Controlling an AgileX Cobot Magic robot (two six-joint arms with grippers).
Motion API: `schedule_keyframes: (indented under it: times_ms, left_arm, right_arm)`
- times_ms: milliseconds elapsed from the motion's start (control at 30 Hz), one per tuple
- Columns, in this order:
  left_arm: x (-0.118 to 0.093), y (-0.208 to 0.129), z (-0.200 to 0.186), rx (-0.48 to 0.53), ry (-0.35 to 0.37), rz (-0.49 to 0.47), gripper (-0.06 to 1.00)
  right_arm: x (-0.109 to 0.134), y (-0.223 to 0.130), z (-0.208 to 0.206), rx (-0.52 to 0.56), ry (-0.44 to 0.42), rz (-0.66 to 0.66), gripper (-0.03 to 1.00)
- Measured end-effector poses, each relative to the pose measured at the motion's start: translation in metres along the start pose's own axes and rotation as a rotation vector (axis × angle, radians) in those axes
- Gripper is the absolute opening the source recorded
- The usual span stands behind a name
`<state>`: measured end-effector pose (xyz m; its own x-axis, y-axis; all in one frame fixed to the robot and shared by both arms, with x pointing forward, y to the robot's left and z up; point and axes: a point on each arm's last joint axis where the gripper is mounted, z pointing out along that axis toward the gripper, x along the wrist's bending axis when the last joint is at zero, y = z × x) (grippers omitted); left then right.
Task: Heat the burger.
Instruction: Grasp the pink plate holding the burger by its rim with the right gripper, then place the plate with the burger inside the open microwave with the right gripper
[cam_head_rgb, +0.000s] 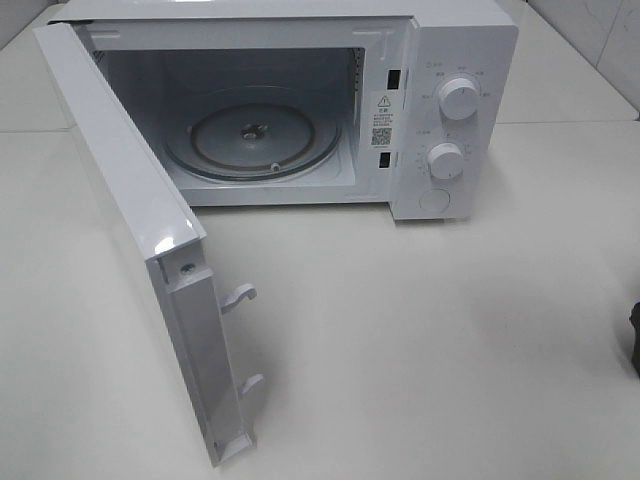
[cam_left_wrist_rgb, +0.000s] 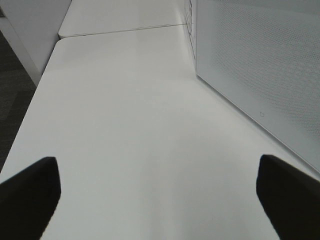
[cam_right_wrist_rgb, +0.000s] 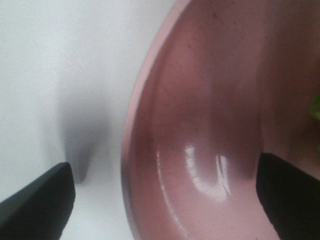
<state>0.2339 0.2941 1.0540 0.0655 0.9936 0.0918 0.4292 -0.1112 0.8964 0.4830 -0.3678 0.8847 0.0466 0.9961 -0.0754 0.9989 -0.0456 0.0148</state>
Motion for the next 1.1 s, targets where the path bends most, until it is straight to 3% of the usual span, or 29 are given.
schedule_keyframes:
  times_ms: [233, 400, 433, 467, 500, 533, 567, 600, 633, 667, 700, 1100]
  left_arm:
    - [0.0, 0.0, 0.0, 0.0, 0.0, 0.0, 0.99]
    - [0.0, 0.0, 0.0, 0.0, 0.0, 0.0, 0.99]
    - [0.0, 0.0, 0.0, 0.0, 0.0, 0.0, 0.99]
    - [0.0, 0.0, 0.0, 0.0, 0.0, 0.0, 0.99]
    - [0.0, 0.0, 0.0, 0.0, 0.0, 0.0, 0.99]
    - [0.0, 0.0, 0.0, 0.0, 0.0, 0.0, 0.99]
    - [0.0, 0.0, 0.0, 0.0, 0.0, 0.0, 0.99]
    - [0.0, 0.0, 0.0, 0.0, 0.0, 0.0, 0.99]
    - [0.0, 0.0, 0.0, 0.0, 0.0, 0.0, 0.99]
    - [0.0, 0.0, 0.0, 0.0, 0.0, 0.0, 0.99]
    - [0.0, 0.0, 0.0, 0.0, 0.0, 0.0, 0.99]
    - [0.0, 0.0, 0.0, 0.0, 0.0, 0.0, 0.99]
  right_arm:
    - [0.0002, 0.0021, 0.0053, 0.018, 0.007, -0.025, 0.88]
    - [-0.0004, 0.0039, 0.0045, 0.019, 0.006, -0.058, 0.77]
    - [-0.0004, 0.0041, 0.0046, 0.02, 0.006, -0.081, 0.67]
    - [-0.0004, 0.0041, 0.0046, 0.02, 0.006, -0.081, 0.67]
    - [-0.0003, 0.0037, 0.0045, 0.024, 0.007, -0.09, 0.61]
    - [-0.0004, 0.0036, 0.0044, 0.027, 0.008, -0.101, 0.47]
    - [-0.0004, 0.0036, 0.0044, 0.027, 0.008, -0.101, 0.47]
    - [-0.0002, 0.0034, 0.0042, 0.032, 0.011, -0.1, 0.32]
    - [0.0002, 0.0034, 0.0039, 0.031, 0.012, -0.1, 0.23]
    - [0.0002, 0.0034, 0.0039, 0.031, 0.012, -0.1, 0.23]
    - [-0.0003, 0.005, 0.0023, 0.02, 0.009, -0.101, 0.11]
    - [-0.0013, 0.0062, 0.0017, 0.015, 0.002, -0.055, 0.11]
